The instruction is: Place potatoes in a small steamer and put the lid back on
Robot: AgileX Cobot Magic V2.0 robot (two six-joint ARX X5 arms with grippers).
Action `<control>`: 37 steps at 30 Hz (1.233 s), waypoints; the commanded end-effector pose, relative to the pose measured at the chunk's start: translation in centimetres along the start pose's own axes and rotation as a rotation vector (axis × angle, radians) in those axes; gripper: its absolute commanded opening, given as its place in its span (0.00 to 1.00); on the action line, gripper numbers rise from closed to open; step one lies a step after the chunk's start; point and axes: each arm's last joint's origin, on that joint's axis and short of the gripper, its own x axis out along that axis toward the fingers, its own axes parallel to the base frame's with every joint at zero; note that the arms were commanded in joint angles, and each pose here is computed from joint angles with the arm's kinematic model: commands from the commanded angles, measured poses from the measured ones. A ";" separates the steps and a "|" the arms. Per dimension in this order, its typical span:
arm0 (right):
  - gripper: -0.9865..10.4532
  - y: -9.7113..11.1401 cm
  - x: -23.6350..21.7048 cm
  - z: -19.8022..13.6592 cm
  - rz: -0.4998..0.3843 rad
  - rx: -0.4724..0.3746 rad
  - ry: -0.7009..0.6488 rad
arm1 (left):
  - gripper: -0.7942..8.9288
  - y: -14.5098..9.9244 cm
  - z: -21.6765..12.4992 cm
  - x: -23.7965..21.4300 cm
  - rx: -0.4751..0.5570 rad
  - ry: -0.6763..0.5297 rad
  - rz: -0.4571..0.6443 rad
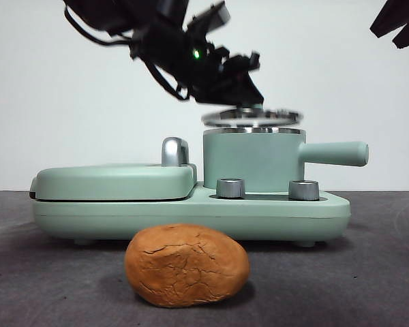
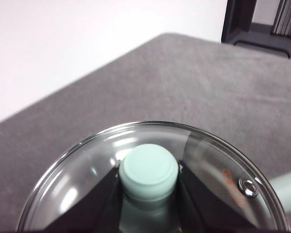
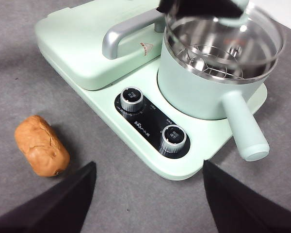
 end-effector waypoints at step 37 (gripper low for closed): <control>0.39 1.1 3.7 0.6 0.202 -0.055 0.096 | 0.10 -3.9 2.3 -23.0 -0.203 0.169 0.268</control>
